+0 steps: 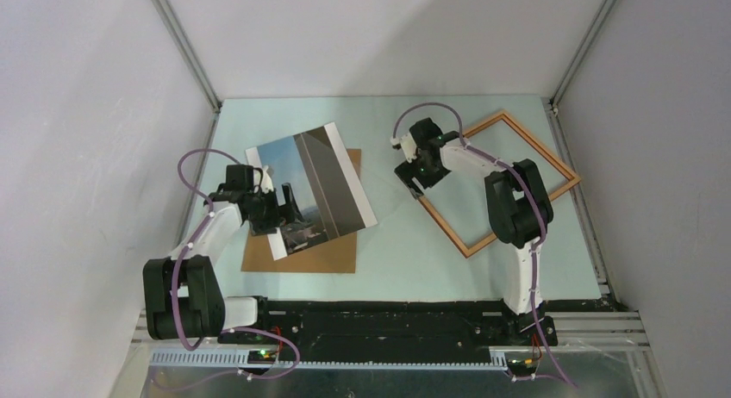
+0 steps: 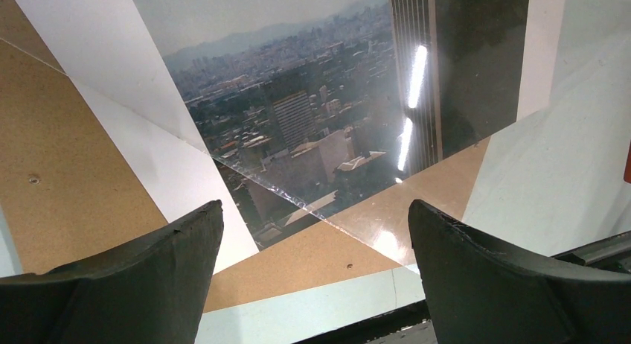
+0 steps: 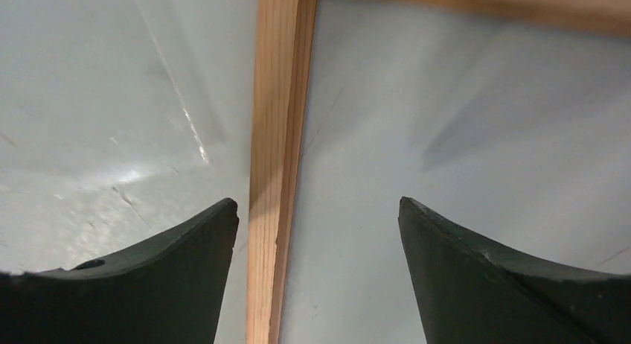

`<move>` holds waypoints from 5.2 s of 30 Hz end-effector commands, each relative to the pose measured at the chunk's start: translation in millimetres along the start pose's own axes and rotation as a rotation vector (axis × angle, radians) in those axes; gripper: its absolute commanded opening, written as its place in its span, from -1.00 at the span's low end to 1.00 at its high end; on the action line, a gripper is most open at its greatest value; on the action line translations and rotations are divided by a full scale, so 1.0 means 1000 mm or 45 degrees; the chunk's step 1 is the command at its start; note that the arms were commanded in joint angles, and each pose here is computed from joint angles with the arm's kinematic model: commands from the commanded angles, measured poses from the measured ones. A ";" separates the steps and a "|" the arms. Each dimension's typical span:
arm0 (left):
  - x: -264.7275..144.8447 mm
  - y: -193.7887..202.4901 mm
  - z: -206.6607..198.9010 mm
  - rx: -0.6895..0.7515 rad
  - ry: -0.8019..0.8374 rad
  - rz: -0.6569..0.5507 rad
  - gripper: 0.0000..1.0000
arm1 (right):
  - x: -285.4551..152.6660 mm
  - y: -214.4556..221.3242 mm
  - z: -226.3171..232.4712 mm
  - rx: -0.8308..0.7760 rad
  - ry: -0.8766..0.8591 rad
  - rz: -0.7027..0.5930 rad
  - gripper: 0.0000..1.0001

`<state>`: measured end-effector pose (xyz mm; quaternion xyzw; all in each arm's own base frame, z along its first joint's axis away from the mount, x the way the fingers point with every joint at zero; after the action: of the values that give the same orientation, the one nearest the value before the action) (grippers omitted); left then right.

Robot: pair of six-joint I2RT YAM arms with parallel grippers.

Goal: Put the photo into the frame

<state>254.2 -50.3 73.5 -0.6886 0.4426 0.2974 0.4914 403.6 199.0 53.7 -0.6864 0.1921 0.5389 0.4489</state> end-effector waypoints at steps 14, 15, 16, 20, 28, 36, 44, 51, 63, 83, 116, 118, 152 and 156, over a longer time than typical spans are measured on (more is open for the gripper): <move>-0.016 -0.026 -0.008 0.071 0.037 -0.116 0.97 | -0.007 0.073 -0.010 -0.009 -0.024 0.189 -0.44; -0.016 -0.026 -0.008 0.075 0.037 -0.118 0.97 | -0.008 0.080 -0.010 -0.022 -0.034 0.206 -0.58; -0.016 -0.027 -0.009 0.079 0.038 -0.120 0.97 | -0.013 0.081 -0.011 -0.024 -0.040 0.200 -0.63; -0.019 -0.033 -0.008 0.109 0.029 -0.140 0.97 | -0.025 0.103 -0.013 -0.084 -0.049 0.222 -0.89; -0.027 -0.050 -0.011 0.159 0.030 -0.193 0.97 | -0.043 0.156 -0.009 -0.308 -0.058 0.282 -1.00; -0.030 -0.068 -0.016 0.160 0.048 -0.215 0.97 | -0.050 0.189 0.025 -0.597 -0.073 0.269 -1.00; -0.028 -0.067 -0.018 0.144 0.067 -0.202 0.97 | -0.051 0.198 0.056 -0.767 -0.116 0.239 -1.00; -0.031 -0.066 -0.016 0.161 0.042 -0.221 0.97 | -0.046 0.192 0.055 -0.971 -0.102 0.224 -1.00; -0.037 -0.063 -0.014 0.188 0.019 -0.257 0.97 | -0.038 0.189 0.061 -1.188 -0.056 0.163 -1.00; -0.034 -0.051 0.021 0.199 -0.221 -0.247 0.97 | -0.058 0.137 0.065 -0.996 0.009 -0.087 0.14; -0.013 -0.033 0.101 -0.289 -0.237 -0.028 0.97 | -0.032 -0.111 0.164 -0.070 -0.716 -0.294 0.97; -0.011 -0.034 0.103 -0.312 -0.238 -0.021 0.97 | -0.025 -0.111 0.163 -0.025 -0.738 -0.265 0.96; 0.031 -0.058 0.101 -0.468 -0.023 0.064 0.97 | 0.032 -0.106 0.136 0.243 -0.815 -0.085 0.91; 0.036 -0.062 0.103 -0.474 -0.031 0.060 0.97 | 0.034 -0.106 0.137 0.248 -0.822 -0.077 0.91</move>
<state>315.3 42.4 41.5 -0.7446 0.3940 0.4032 0.3574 413.1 369.5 54.6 -0.4501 0.0797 0.6913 0.5596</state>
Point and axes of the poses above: each gripper's point midway between its finger pads, its own x axis out along the fingers, its own z axis along the line the jaws close on, y = z × x, the point moved 1 cm from there along -x, back along the fingers, and after that the axes turned 8 degrees about x, right-handed, at the moved point
